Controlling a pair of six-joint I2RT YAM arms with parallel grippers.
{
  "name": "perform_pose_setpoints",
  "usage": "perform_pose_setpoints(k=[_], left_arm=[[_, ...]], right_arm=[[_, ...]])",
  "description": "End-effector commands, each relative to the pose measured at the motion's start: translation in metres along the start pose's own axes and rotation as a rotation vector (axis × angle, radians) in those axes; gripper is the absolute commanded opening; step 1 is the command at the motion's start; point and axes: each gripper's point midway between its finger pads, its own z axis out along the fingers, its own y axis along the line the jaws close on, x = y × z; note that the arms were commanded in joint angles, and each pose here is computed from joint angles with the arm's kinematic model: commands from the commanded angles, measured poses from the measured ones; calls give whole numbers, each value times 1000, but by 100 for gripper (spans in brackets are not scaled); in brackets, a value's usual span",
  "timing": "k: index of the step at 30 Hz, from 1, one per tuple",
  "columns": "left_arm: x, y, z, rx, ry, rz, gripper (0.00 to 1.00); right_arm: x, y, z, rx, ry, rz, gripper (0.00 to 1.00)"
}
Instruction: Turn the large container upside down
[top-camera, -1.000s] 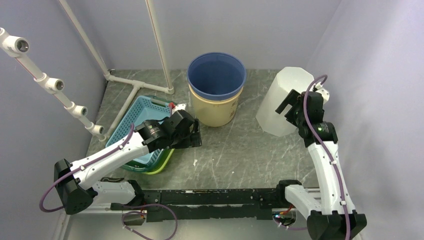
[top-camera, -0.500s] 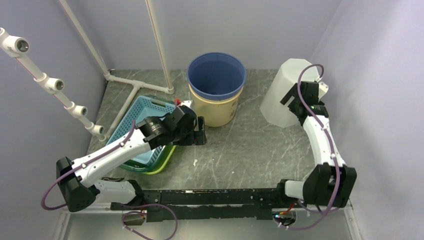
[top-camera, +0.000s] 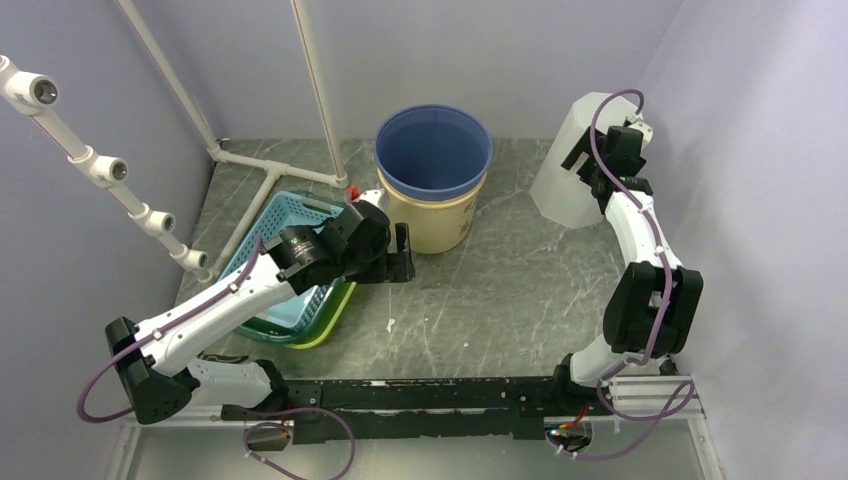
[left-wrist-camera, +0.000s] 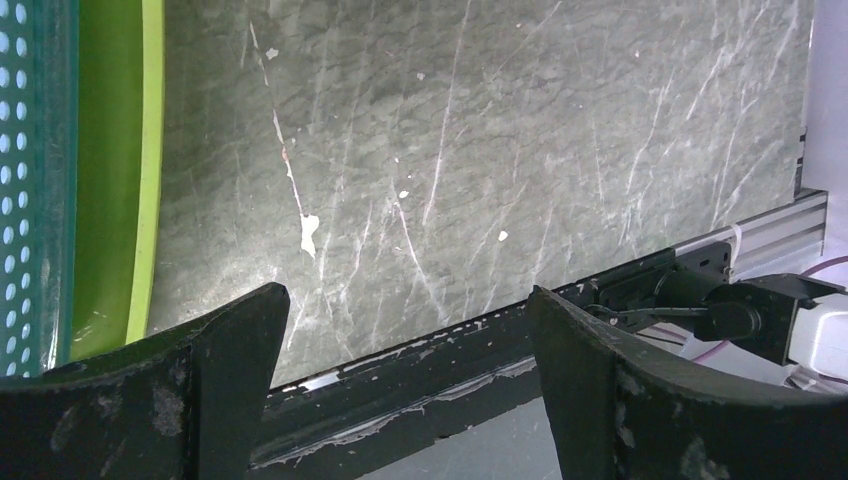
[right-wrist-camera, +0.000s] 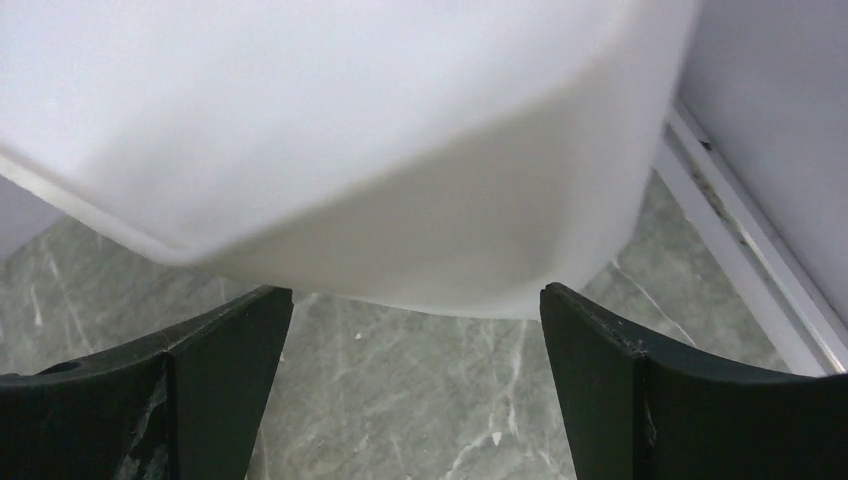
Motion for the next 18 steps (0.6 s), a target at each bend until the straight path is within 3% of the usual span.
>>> perform_pose_setpoints(k=[1,9,13,18], left_arm=[[-17,-8,-17,30,-55,-5,95],[-20,-9,-18,25,-63,-2,95],[-21,-8,-16,22,-66,0,95],[-19,-14,-12,41,-50,6,95]], right_arm=[[-22,35,7,-184,-38,-76,99],[-18,41,26,-219,33,-130,99],[-11,62,14,-362,59,-144,99],[-6,68,1,-398,97,-125,100]])
